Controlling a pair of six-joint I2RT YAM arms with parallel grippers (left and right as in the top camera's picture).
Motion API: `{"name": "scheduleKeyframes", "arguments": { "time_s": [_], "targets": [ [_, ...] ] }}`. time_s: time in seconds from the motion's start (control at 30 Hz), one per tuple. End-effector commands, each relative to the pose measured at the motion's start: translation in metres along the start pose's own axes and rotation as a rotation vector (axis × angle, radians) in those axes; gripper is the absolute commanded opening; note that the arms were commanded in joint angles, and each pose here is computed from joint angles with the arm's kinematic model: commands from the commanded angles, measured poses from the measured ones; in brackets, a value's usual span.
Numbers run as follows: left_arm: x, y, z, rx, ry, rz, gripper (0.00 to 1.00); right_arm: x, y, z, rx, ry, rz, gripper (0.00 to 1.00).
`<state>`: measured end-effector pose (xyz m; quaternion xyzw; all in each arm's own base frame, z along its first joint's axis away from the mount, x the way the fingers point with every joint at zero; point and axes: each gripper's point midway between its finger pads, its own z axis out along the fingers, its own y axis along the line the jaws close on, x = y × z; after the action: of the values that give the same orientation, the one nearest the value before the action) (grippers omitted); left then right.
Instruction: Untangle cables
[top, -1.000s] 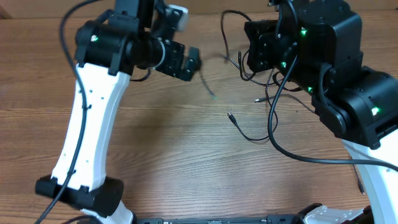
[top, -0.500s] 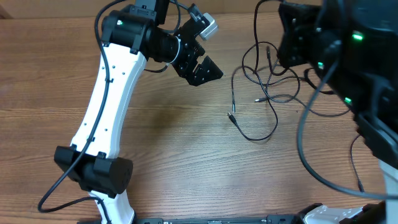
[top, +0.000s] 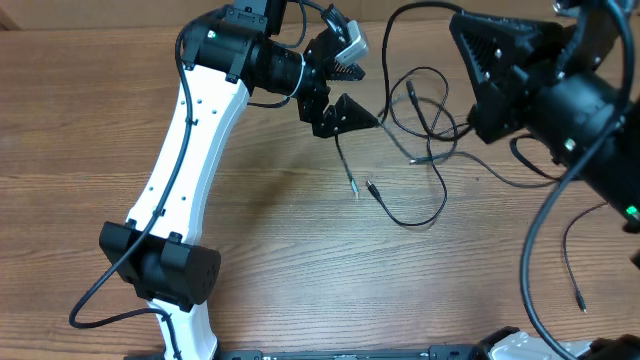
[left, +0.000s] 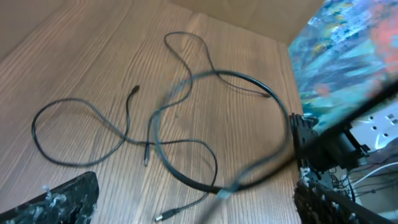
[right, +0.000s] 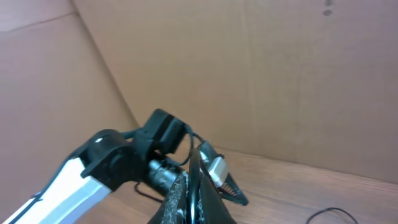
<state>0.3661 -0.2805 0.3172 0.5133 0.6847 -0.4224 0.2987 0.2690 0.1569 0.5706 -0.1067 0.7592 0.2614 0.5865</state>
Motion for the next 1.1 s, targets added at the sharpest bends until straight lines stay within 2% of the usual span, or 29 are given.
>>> {"name": "scheduleKeyframes", "arguments": {
  "time_s": [0.0, 0.3, 0.73, 1.07],
  "targets": [
    [-0.009, -0.008, 0.000, 0.043, -0.040, 0.071, 1.00, -0.017, 0.018, -0.044, -0.084, -0.081, 0.002, 0.04],
    [-0.008, -0.009, 0.001, 0.045, -0.035, 0.073, 0.99, -0.029, 0.025, -0.094, -0.112, -0.174, -0.009, 0.04],
    [-0.006, -0.029, 0.015, 0.105, -0.006, 0.052, 1.00, -0.033, 0.025, -0.095, -0.107, -0.194, -0.014, 0.04],
    [0.010, -0.035, 0.019, 0.102, 0.069, 0.050, 1.00, -0.041, 0.008, -0.096, -0.006, -0.235, -0.043, 0.04]
  ]
}}
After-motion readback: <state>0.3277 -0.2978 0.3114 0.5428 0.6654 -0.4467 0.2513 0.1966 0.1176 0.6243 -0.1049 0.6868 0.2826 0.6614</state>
